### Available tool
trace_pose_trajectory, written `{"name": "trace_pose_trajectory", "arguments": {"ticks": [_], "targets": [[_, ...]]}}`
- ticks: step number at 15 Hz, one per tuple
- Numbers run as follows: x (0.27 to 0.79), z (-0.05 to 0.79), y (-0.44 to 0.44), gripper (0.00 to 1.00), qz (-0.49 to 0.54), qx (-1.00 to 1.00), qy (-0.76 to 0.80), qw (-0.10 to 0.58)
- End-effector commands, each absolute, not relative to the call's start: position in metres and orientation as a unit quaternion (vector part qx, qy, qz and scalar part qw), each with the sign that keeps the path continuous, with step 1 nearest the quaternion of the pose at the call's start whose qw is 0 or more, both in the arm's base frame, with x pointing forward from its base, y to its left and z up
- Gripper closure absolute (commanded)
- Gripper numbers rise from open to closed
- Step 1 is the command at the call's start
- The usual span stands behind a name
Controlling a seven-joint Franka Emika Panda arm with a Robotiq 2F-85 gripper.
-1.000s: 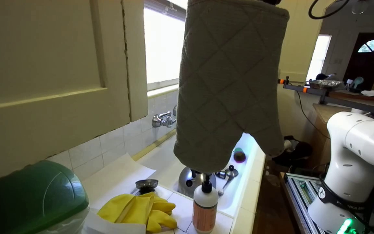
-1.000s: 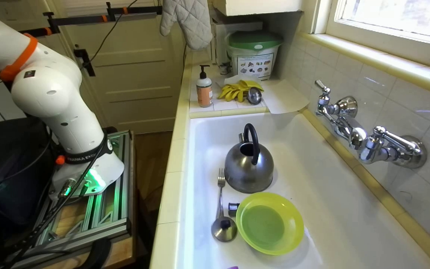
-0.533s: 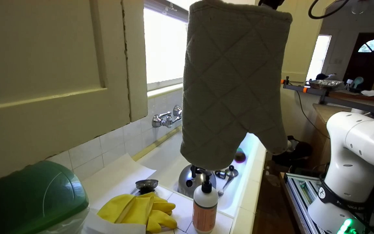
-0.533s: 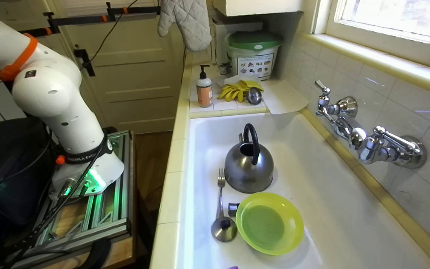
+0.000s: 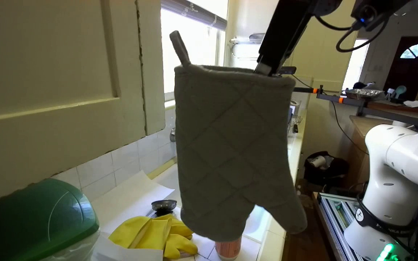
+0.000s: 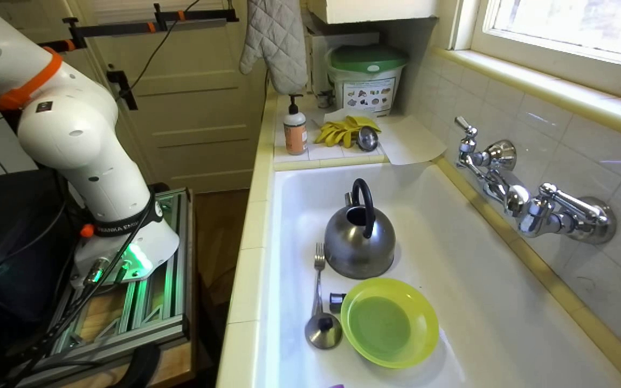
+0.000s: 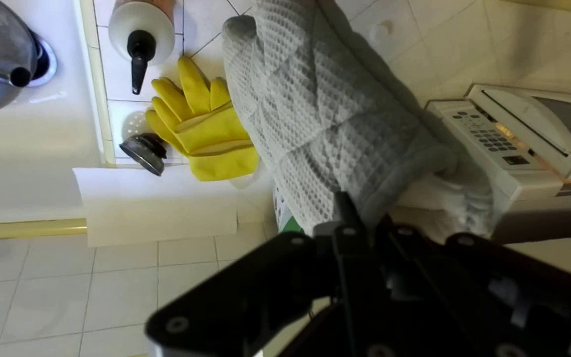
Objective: Put the grey oven mitt on the left side of the countertop.
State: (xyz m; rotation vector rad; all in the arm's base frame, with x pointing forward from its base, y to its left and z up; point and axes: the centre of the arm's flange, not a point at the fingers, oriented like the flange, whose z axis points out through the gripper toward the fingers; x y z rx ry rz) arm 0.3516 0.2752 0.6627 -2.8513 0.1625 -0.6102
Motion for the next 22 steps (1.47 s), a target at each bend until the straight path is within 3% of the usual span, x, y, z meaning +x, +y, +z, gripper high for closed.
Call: {"name": "trace_pose_trajectory", "arguments": {"ticks": [1, 8, 9, 22], "targets": [[0.370, 0.621, 0.290, 0.98, -0.227, -0.963, 0.113, 0.092], [0.380, 0.549, 0.302, 0.98, -0.220, -0.961, 0.167, 0.029], [0.382, 0.567, 0.292, 0.93, -0.207, -0.965, 0.154, 0.036], [0.393, 0.490, 0.326, 0.98, -0.215, -0.964, 0.158, 0.004]]}}
